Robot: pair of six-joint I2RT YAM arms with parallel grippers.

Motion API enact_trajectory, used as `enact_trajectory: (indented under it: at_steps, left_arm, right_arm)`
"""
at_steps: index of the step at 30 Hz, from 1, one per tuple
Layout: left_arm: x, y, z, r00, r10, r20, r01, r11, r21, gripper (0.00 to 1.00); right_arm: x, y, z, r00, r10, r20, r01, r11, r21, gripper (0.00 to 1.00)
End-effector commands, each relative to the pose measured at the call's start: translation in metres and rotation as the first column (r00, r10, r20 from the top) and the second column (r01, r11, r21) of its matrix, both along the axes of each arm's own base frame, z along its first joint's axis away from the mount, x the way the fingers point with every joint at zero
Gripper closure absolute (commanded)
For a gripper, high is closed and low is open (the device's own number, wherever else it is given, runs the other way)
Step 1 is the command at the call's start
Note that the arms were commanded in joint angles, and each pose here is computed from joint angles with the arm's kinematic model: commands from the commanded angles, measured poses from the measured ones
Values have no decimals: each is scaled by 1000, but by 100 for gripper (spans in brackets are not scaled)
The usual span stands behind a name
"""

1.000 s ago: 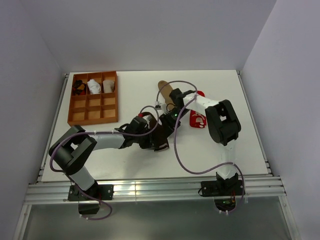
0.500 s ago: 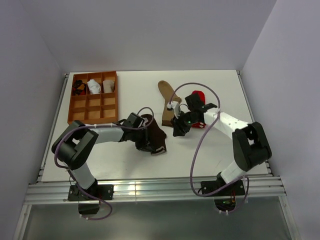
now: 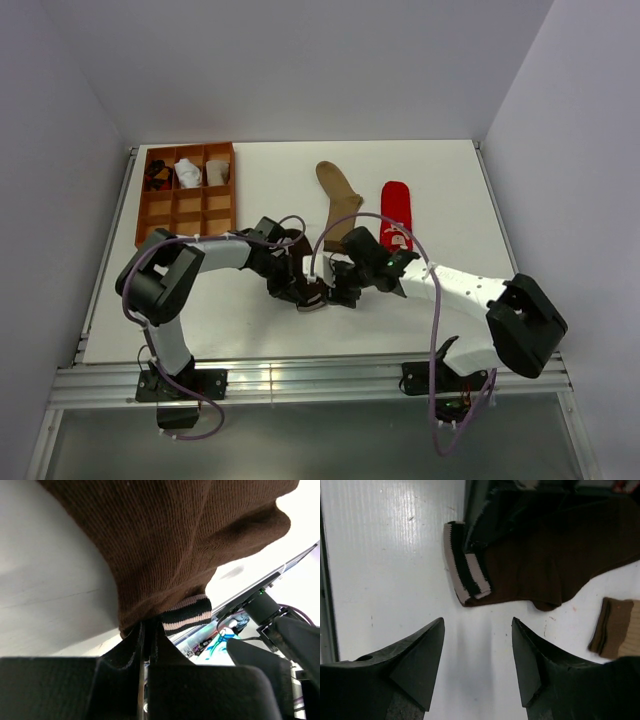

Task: Roll the socks
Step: Roll the sock at the center of the board.

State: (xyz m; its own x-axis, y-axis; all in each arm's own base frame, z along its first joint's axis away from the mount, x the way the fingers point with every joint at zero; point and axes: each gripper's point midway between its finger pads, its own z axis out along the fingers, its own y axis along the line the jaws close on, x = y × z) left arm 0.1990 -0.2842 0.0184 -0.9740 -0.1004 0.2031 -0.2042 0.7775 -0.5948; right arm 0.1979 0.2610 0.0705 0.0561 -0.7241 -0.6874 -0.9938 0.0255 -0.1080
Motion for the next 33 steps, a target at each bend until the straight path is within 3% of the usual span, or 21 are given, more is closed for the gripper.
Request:
enact_trajectory:
  at_steps: [1, 9, 18, 26, 33]
  left_arm:
    - [-17, 26, -31, 998, -28, -62, 38, 986, 161, 100]
    - [-17, 25, -34, 997, -37, -72, 48, 986, 160, 100]
    - [-16, 24, -34, 996, -50, -71, 60, 986, 158, 100]
    - [-16, 22, -35, 995, -62, -76, 72, 987, 146, 100]
    - [-14, 20, -31, 995, -66, -70, 74, 989, 125, 98]
  right_arm:
    - [7, 13, 9, 979, 57, 197, -59, 998, 5, 36]
    - [-5, 26, -14, 926, 139, 351, -119, 990, -77, 36]
    - [-9, 42, -25, 887, 193, 419, -157, 980, -119, 37]
    - [-13, 48, -35, 900, 216, 378, -170, 974, -152, 46]
    - [-9, 51, -40, 920, 183, 346, -131, 977, -169, 62]
